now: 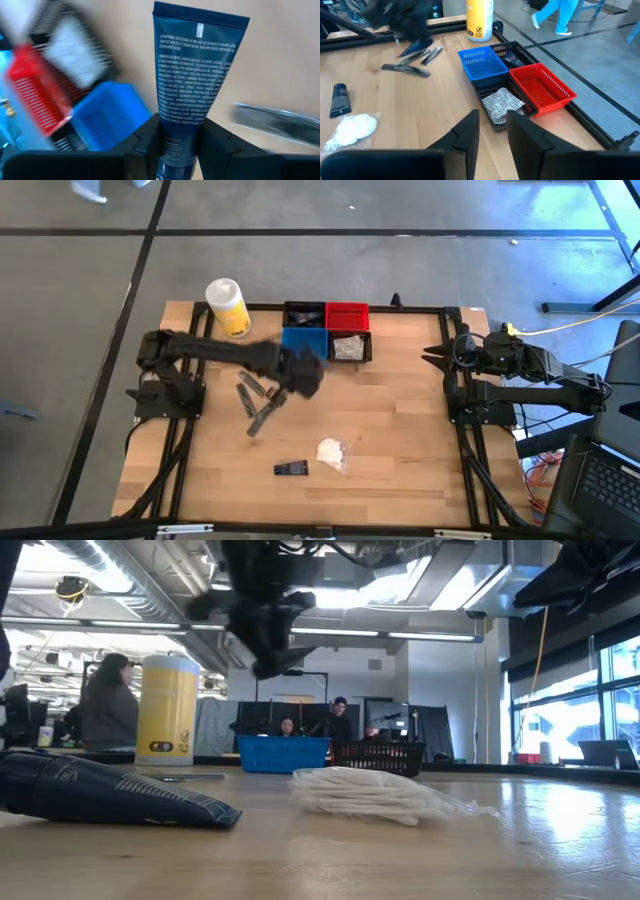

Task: Pick & Place Travel size toiletries
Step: Put the top shave cream into the top black bin

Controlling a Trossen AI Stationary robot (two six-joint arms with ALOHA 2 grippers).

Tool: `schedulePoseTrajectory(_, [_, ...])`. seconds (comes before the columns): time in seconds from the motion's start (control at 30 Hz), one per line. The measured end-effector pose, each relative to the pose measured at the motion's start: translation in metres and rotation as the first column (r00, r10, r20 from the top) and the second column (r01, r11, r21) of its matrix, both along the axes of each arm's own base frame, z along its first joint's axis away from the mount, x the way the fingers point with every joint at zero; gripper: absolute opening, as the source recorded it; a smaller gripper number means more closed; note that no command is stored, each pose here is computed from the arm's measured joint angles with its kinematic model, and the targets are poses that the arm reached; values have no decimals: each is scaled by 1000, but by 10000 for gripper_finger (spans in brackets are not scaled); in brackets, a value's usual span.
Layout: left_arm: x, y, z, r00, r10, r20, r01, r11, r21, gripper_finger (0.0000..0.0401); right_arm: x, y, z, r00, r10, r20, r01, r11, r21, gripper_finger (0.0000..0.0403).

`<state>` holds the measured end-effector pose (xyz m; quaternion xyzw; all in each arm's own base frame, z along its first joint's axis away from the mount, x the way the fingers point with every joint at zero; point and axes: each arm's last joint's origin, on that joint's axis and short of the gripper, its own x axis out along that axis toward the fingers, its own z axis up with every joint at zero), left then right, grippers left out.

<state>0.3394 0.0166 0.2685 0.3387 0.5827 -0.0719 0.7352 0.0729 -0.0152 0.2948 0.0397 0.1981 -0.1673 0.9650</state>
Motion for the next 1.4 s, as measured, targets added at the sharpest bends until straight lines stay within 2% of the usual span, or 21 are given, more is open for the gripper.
schedulePoseTrajectory(0.13, [-2, 43, 20, 985, 60, 160, -60, 998, -4, 99, 0, 0, 0, 1000, 0, 0, 0, 1000, 0, 113])
schedulePoseTrajectory(0.33, [-8, 100, 31, 922, 223, 317, -217, 975, -54, 99, 0, 0, 0, 1000, 0, 0, 0, 1000, 0, 127])
schedulePoseTrajectory(0.53, [-23, 138, 31, 866, 371, 335, -349, 929, -125, 99, 0, 0, 0, 1000, 0, 0, 0, 1000, 0, 138])
schedulePoseTrajectory(0.67, [-33, 156, 31, 831, 441, 339, -393, 897, -203, 99, 0, 0, 0, 1000, 0, 1, 0, 1000, 0, 144])
schedulePoseTrajectory(0.87, [-38, 174, 21, 801, 511, 310, -447, 857, -259, 99, 0, 0, 0, 1000, 0, 0, 0, 1000, 0, 153])
schedulePoseTrajectory(1.2, [-38, 206, -1, 758, 582, 295, -525, 813, -253, 77, 0, 0, 0, 1000, 0, 0, 0, 1000, 0, 167])
schedulePoseTrajectory(1.4, [-33, 217, -9, 738, 590, 326, -536, 807, -248, 76, 0, 0, 0, 1000, 0, 1, 0, 1000, 0, 176])
